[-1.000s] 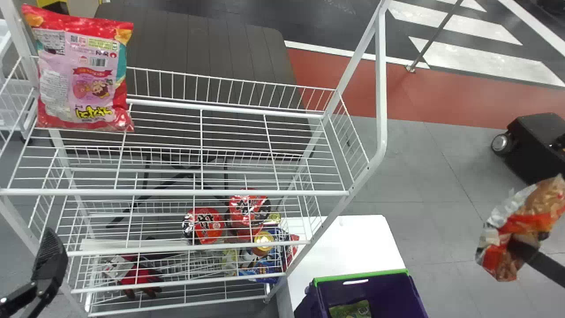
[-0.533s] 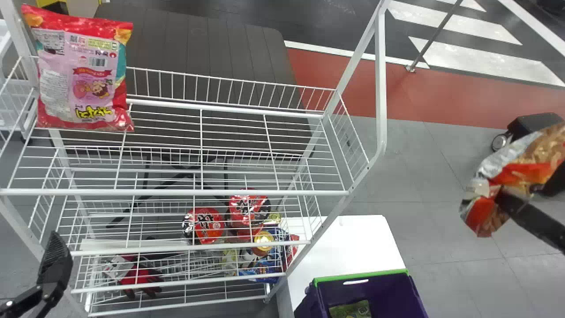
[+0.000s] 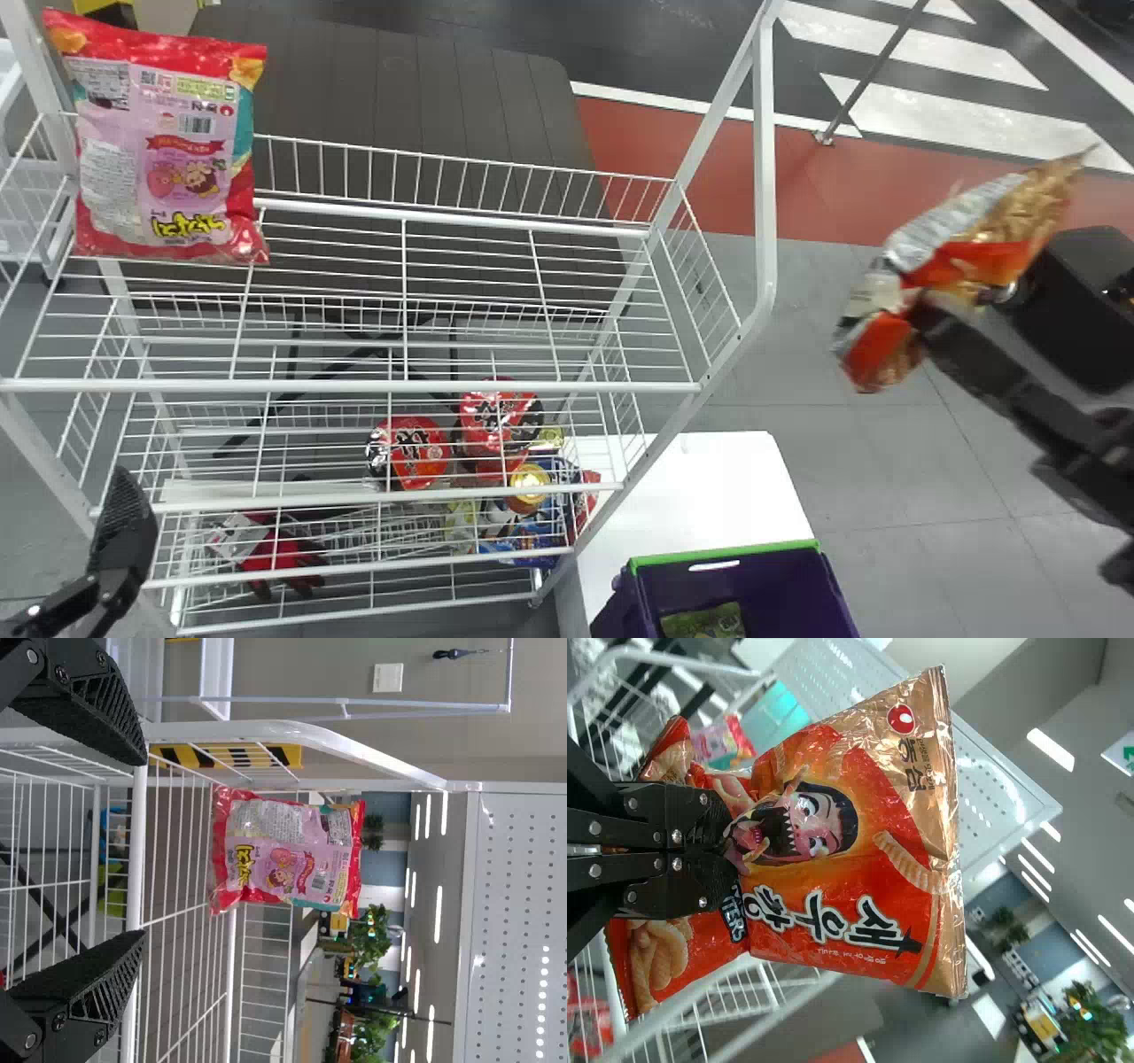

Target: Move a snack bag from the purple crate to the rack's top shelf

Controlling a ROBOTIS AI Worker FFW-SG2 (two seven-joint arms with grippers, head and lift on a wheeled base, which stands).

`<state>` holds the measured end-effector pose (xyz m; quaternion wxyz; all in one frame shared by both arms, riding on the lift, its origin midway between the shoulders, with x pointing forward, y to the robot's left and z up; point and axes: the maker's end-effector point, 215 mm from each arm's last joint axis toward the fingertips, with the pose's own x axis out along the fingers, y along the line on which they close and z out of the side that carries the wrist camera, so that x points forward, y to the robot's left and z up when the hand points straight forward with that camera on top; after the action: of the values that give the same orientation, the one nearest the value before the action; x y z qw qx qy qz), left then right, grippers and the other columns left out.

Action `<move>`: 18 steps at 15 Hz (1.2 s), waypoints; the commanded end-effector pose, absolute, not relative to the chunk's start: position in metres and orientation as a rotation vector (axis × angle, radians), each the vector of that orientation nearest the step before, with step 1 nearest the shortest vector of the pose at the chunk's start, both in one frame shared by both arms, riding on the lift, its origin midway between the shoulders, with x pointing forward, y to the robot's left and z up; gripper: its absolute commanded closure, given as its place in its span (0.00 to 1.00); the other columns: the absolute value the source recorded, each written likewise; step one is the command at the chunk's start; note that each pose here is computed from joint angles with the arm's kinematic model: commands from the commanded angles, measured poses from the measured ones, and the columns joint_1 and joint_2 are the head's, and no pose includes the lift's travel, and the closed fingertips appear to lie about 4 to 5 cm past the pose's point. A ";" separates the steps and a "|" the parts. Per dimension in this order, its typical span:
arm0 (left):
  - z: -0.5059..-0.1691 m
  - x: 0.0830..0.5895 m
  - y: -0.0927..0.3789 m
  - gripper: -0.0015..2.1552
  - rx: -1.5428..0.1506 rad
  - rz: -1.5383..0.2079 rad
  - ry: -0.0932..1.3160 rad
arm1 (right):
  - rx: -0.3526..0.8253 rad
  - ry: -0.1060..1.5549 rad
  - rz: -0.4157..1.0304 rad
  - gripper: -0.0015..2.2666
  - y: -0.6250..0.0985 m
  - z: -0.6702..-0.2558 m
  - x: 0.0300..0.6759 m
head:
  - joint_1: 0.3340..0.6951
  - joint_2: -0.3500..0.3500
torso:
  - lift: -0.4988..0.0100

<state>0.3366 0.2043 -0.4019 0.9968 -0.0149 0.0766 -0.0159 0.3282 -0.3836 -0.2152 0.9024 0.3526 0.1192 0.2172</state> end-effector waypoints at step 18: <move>-0.415 0.336 0.211 0.06 -0.035 -0.028 0.186 | 0.474 0.203 0.814 0.93 -0.083 -0.276 0.516 | 1.00 0.64 | 0.98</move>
<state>0.3352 0.2109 -0.4132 0.9955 -0.0177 0.0920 -0.0139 0.5184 -0.1087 -0.2717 0.8927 0.2297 0.0973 0.3752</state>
